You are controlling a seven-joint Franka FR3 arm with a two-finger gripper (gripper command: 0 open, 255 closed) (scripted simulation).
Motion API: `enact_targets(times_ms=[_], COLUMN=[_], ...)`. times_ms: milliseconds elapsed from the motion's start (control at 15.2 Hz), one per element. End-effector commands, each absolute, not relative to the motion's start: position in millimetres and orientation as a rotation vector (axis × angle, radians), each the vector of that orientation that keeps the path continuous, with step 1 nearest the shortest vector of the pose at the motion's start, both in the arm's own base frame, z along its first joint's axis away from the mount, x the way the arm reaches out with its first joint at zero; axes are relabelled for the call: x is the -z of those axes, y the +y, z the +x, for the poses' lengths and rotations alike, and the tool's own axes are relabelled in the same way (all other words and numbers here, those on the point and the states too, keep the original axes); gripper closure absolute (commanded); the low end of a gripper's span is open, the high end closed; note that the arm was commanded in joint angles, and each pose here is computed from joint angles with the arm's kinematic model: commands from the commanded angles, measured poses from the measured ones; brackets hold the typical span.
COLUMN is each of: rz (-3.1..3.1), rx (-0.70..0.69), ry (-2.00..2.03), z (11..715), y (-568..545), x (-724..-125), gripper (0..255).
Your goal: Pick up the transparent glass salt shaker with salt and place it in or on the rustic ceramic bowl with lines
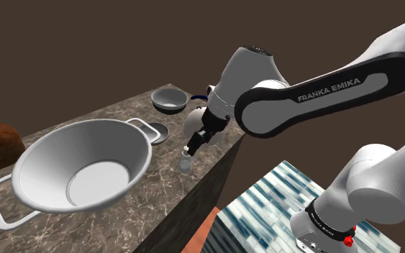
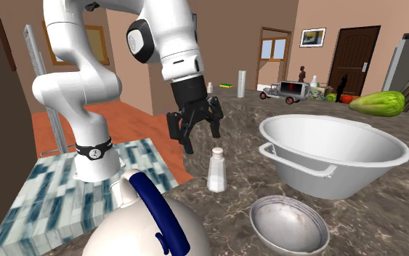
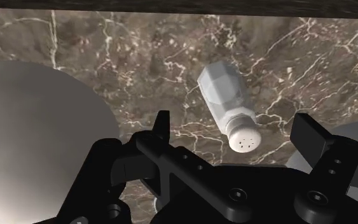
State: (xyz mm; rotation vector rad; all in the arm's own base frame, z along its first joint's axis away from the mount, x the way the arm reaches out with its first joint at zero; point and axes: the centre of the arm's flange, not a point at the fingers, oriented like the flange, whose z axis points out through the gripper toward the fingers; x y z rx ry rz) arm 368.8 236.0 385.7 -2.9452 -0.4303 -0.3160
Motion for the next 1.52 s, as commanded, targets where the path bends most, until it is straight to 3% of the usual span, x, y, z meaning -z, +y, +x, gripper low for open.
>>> enact_targets(times_ms=[0, 462, 990, 1056, 1452], rz=[-2.933, -2.933, -2.933, -2.933, -2.933], rx=[0.334, 0.334, 0.334, 0.334, 0.334], ry=[-0.439, -0.439, -0.439, -0.439, -0.439], z=[370.7, 378.6, 378.5, 378.5, 378.5], y=[249.0, 256.5, 256.5, 256.5, 256.5], x=[-372.6, -334.1, -334.1, -334.1, -334.1], gripper=[0, 0, 0, 255, 255])
